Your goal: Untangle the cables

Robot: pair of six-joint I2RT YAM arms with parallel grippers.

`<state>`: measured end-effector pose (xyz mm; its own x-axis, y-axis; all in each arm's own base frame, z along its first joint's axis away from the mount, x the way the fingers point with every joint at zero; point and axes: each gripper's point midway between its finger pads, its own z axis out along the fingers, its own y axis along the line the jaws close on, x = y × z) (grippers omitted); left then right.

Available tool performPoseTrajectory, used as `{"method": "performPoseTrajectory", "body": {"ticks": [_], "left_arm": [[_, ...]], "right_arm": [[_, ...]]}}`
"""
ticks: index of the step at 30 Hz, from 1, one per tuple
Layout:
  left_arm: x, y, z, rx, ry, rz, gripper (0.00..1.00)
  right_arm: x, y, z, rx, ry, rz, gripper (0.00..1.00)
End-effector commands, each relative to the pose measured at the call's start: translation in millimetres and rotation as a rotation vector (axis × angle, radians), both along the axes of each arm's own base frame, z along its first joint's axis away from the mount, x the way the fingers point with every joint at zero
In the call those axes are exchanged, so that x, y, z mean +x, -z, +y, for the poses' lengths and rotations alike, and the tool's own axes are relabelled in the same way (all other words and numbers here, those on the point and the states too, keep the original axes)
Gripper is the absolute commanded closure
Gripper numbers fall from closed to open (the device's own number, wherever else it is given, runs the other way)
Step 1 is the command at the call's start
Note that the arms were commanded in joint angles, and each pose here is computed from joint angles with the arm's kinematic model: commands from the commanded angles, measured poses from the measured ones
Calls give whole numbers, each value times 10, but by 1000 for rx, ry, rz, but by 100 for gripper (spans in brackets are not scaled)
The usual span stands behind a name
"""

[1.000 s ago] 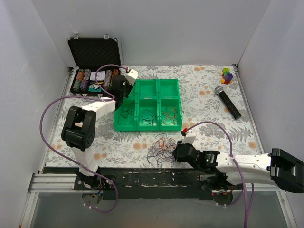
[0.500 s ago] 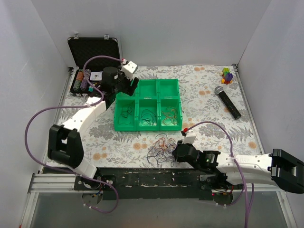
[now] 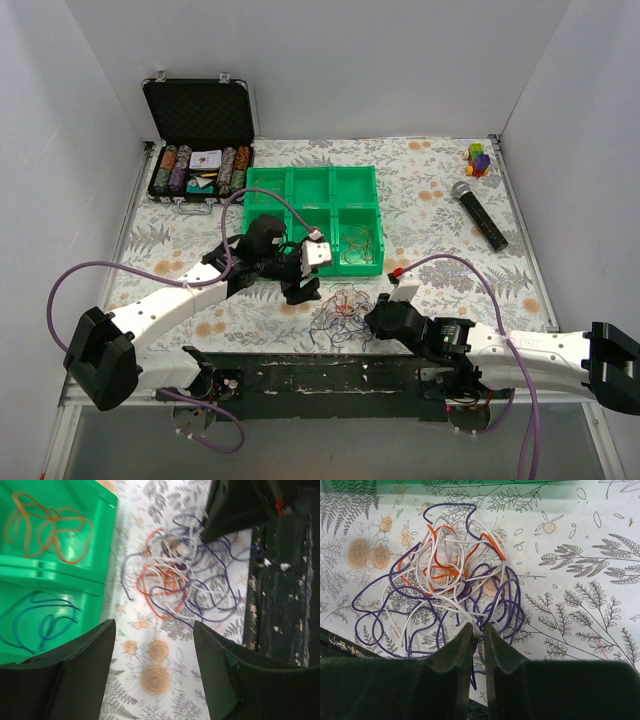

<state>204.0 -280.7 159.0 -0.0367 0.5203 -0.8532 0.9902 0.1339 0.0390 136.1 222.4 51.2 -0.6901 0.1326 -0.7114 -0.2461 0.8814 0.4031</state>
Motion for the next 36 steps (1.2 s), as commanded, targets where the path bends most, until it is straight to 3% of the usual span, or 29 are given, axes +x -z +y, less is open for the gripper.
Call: {"method": "performPoseTrajectory", "body": {"ticks": [1,8,15,21,28,32,36], "left_arm": [[-331,250,53,60,122,52,38],[-574,552,-35,118,199,142,38],[-720,821,-46,165,238,203,46],[-630,974,-13,194,193,175,56],[-426,964,-56,188,112,110,56],[-486,952,-24,198,127,130,56],[-573,1030,31,216,136,171,66]], "right_arm": [[51,-90,20,22,30,-21,78],[62,-115,29,22,33,-24,78],[65,-124,11,24,42,-24,78],[65,-123,3,17,41,-25,78],[55,-122,10,23,38,-21,78],[54,-123,15,26,37,-21,78],[65,-134,15,28,42,-26,78]]}}
